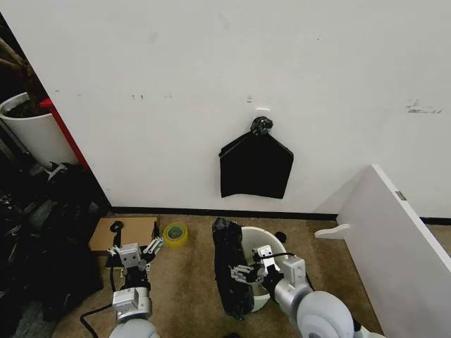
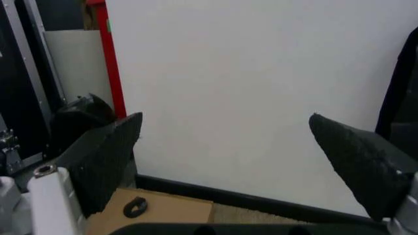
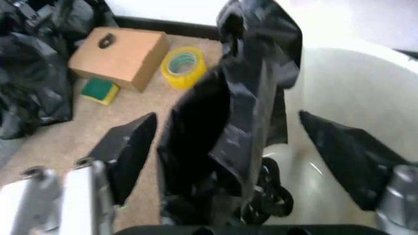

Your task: Place the garbage bag over the trash bin.

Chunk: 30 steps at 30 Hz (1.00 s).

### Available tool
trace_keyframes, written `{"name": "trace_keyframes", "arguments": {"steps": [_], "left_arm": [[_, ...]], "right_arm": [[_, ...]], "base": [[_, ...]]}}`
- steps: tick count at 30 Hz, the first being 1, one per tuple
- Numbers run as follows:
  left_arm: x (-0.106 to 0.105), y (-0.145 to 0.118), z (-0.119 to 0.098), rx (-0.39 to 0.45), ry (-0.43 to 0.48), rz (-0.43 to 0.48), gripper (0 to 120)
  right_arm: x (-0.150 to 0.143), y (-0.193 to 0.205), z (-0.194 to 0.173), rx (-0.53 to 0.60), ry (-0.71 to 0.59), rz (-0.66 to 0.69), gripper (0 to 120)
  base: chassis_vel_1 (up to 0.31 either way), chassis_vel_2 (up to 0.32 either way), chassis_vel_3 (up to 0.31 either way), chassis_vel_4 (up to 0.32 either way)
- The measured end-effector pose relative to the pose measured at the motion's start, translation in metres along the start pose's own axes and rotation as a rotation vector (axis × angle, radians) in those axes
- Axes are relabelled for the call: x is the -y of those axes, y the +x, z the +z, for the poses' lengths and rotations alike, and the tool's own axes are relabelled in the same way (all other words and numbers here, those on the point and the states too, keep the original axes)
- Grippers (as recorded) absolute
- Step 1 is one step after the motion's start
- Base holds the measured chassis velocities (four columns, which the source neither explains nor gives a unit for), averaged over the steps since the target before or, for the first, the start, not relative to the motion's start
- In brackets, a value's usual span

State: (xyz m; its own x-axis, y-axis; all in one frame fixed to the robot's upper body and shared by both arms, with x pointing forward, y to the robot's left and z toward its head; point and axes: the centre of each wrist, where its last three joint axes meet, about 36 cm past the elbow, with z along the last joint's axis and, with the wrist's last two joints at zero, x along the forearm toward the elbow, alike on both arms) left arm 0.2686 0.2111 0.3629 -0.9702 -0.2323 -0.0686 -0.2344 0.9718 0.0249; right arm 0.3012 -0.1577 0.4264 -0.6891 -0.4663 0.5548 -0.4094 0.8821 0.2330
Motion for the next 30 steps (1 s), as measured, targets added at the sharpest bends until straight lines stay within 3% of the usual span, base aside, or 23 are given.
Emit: {"name": "trace_keyframes", "arguments": {"steps": [14, 19, 21, 23, 26, 30], "left_arm": [[0.004, 0.009, 0.002, 0.000, -0.029, 0.020, 100], [0.004, 0.009, 0.002, -0.002, -0.032, 0.023, 100], [0.003, 0.012, 0.003, -0.014, -0.023, 0.048, 100], [0.002, 0.015, 0.002, -0.031, -0.001, 0.081, 100], [0.002, 0.025, 0.000, -0.127, 0.093, 0.213, 100], [0.000, 0.024, 0.008, -0.208, 0.154, 0.334, 100]], "right_arm": [[0.007, -0.012, 0.011, 0.030, -0.053, 0.049, 24], [0.010, -0.012, 0.013, 0.024, -0.043, 0.060, 11], [0.013, -0.013, 0.016, 0.028, -0.017, 0.082, 1], [0.015, -0.014, 0.017, 0.036, 0.004, 0.098, 0], [0.028, -0.020, 0.024, 0.097, 0.104, 0.154, 0], [0.044, -0.026, 0.034, 0.164, 0.216, 0.163, 0]], "base": [[0.000, 0.000, 0.000, 0.000], [0.000, 0.000, 0.000, 0.000], [0.000, 0.000, 0.000, 0.000], [0.000, 0.000, 0.000, 0.000], [0.000, 0.000, 0.000, 0.000], [0.000, 0.000, 0.000, 0.000]]}}
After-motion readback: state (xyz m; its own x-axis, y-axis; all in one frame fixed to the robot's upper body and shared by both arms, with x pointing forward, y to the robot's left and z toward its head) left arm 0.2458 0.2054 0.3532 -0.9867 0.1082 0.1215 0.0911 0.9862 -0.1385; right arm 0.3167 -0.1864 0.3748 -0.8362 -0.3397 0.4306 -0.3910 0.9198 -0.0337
